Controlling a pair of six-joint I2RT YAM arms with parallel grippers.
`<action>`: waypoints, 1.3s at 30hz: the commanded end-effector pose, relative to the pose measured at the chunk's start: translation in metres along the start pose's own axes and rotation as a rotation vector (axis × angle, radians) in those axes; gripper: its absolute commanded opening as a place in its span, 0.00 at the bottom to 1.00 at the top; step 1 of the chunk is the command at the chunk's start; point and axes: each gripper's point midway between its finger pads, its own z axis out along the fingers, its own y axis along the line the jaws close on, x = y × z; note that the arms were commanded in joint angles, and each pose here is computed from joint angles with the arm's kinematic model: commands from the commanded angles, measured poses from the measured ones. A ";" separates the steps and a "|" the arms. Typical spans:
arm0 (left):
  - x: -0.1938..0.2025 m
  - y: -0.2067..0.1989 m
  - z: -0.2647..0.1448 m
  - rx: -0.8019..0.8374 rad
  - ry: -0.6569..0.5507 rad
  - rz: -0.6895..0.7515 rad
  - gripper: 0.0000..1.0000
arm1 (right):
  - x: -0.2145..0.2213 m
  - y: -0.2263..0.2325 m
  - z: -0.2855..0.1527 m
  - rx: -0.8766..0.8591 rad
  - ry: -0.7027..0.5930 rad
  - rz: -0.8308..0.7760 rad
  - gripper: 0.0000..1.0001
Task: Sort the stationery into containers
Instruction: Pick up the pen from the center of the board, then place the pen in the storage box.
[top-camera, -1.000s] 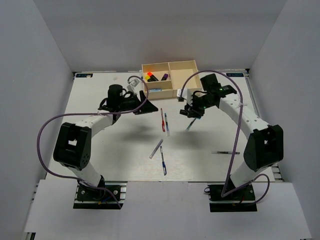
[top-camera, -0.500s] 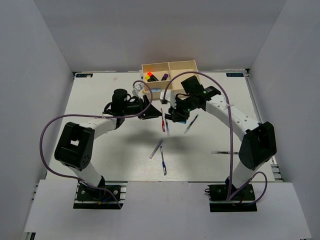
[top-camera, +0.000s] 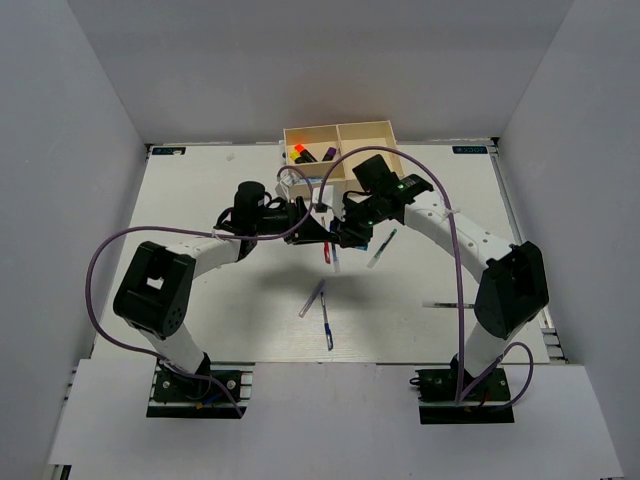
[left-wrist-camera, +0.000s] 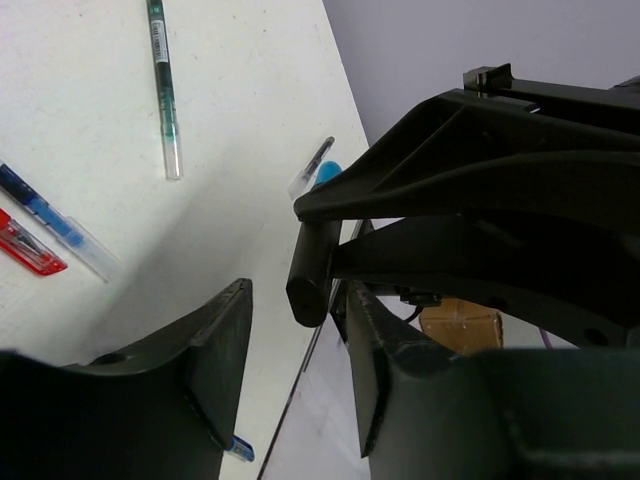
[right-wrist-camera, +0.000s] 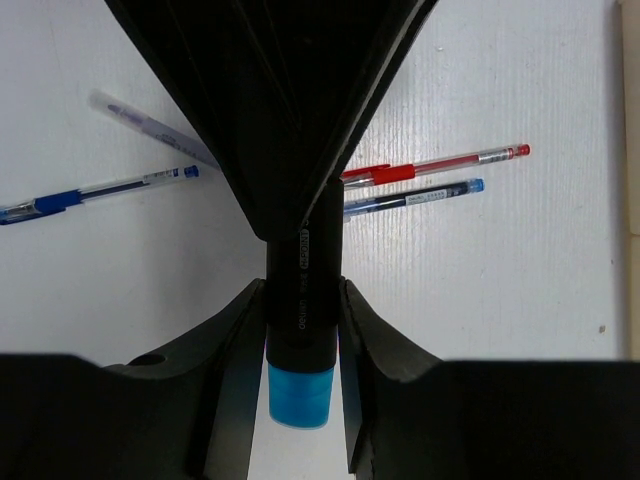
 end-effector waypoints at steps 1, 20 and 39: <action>0.008 -0.005 0.000 0.032 0.018 0.006 0.50 | -0.022 -0.010 -0.008 0.043 -0.046 -0.027 0.00; 0.002 -0.004 -0.011 0.032 -0.055 -0.022 0.00 | -0.025 -0.016 -0.027 0.148 -0.043 0.034 0.89; -0.291 0.017 -0.032 -0.248 -0.540 0.406 0.00 | 0.060 -0.076 -0.139 0.545 -0.157 0.580 0.89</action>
